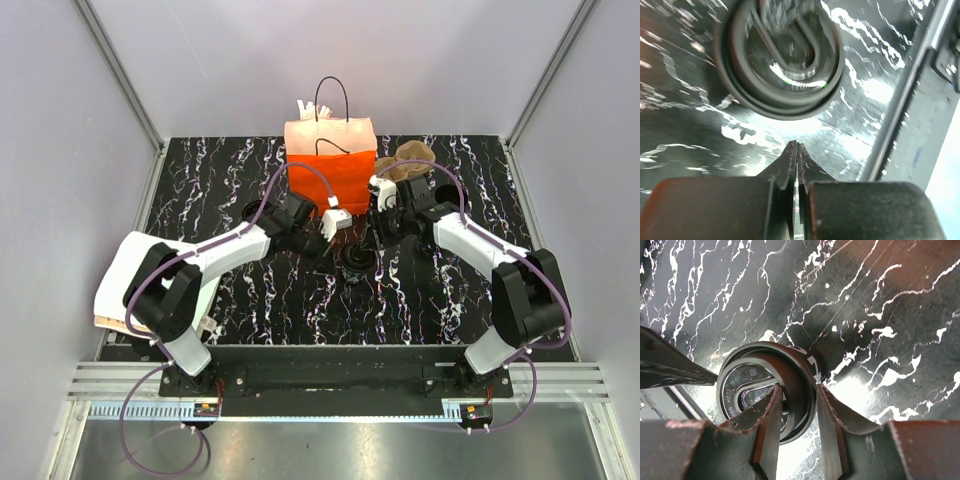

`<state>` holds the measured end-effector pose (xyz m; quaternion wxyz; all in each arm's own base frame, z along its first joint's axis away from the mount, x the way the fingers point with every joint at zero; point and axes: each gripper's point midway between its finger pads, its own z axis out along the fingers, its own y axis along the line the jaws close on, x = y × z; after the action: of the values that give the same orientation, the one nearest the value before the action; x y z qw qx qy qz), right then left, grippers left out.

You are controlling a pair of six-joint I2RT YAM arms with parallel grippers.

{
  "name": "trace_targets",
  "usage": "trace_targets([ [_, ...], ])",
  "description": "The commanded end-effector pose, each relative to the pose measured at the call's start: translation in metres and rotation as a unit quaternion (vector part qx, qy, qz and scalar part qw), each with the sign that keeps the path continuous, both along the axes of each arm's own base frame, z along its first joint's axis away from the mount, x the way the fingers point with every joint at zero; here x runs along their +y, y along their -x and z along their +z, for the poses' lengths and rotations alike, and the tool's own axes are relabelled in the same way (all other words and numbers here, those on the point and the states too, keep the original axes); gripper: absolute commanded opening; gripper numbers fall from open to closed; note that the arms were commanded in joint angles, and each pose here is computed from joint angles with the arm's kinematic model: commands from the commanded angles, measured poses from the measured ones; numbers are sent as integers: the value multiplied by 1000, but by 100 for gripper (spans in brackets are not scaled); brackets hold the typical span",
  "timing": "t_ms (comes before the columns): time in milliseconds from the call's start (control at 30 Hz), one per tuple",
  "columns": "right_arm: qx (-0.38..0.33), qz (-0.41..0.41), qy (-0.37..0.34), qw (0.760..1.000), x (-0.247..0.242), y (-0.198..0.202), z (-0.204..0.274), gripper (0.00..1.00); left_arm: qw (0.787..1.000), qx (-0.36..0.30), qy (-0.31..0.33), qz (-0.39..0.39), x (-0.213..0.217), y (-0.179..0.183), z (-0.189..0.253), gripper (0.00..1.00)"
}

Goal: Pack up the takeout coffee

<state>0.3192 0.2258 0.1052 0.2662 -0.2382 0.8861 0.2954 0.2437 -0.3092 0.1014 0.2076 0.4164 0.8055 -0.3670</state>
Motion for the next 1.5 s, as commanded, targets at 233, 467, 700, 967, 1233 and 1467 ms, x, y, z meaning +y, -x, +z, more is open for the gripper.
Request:
trace_targets([
  [233,0,-16,-22,1000,0,11,32,42,996,32,63,-45,-10,22,26,0],
  [467,-18,-6,-42,999,5,11,56,51,998,26,42,-25,-6,15,15,0],
  [700,-15,-5,-31,999,1,14,47,52,999,-4,5,34,-2,-10,2,0],
  [967,-7,-3,-26,1000,-1,19,38,52,994,-53,-13,91,-3,-51,6,0],
  [1233,-3,2,-24,1000,-2,22,32,50,992,-44,1,117,-17,-70,15,0],
  [1467,-11,-2,-16,1000,-6,20,34,50,990,-48,1,129,-25,-84,19,3],
])
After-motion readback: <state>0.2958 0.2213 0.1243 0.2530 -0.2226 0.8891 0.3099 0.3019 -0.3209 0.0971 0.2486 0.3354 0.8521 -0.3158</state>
